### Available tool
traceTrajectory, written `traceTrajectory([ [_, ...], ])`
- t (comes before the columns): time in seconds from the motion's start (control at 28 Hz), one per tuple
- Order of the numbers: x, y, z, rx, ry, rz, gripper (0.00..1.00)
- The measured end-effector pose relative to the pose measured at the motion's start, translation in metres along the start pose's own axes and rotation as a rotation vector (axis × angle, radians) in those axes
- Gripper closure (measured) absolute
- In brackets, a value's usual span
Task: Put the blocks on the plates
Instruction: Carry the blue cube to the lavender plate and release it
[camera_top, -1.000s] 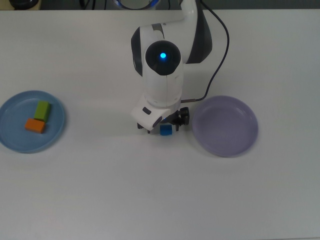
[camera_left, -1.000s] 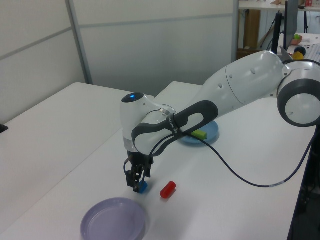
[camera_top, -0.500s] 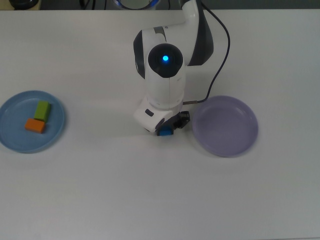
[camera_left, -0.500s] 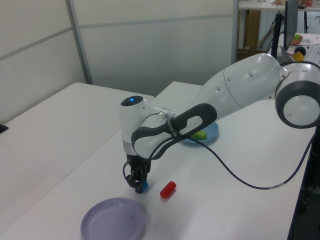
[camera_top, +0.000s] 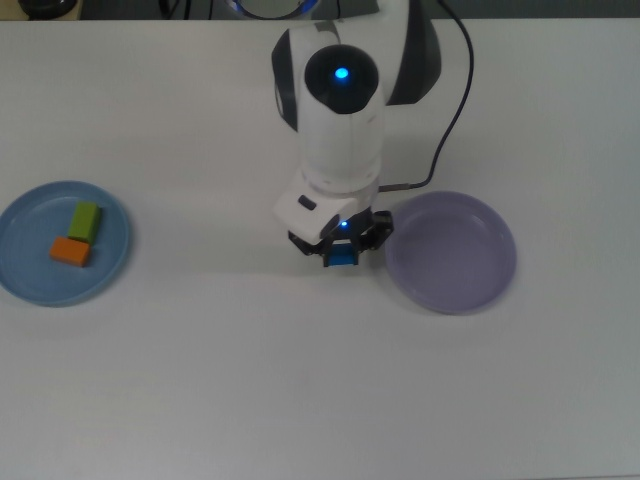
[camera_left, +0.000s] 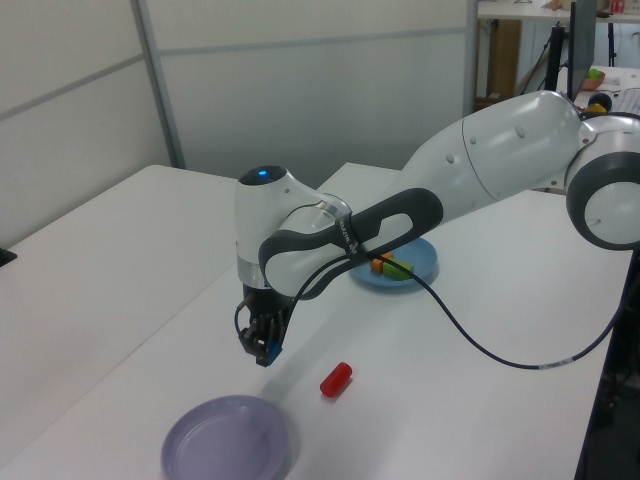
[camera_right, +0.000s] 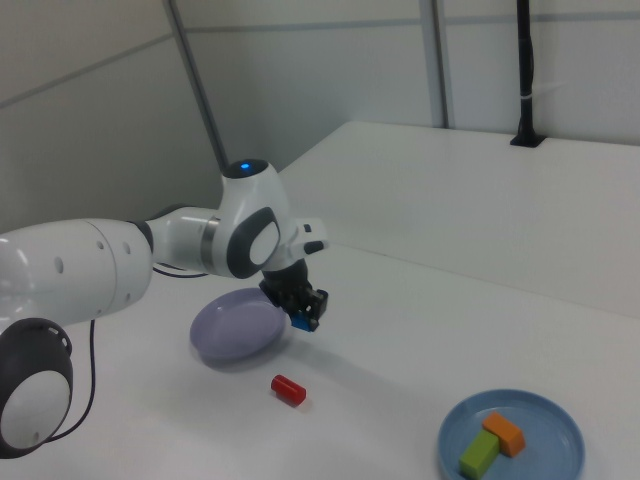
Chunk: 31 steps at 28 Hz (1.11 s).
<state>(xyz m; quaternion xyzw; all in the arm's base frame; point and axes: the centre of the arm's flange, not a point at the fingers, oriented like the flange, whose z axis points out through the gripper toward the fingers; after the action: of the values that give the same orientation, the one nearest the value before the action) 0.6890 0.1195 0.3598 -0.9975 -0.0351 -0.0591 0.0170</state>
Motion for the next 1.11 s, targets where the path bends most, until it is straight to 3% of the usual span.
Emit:
traceTrajectory([
  [0.43,-0.019,-0.103,0.000,0.017,-0.005,-0.034,0.61],
  [0.64,-0.027,-0.129,0.004,-0.007,-0.004,-0.073,0.59],
  [1.11,-0.032,-0.144,0.009,-0.016,-0.008,-0.044,0.08],
])
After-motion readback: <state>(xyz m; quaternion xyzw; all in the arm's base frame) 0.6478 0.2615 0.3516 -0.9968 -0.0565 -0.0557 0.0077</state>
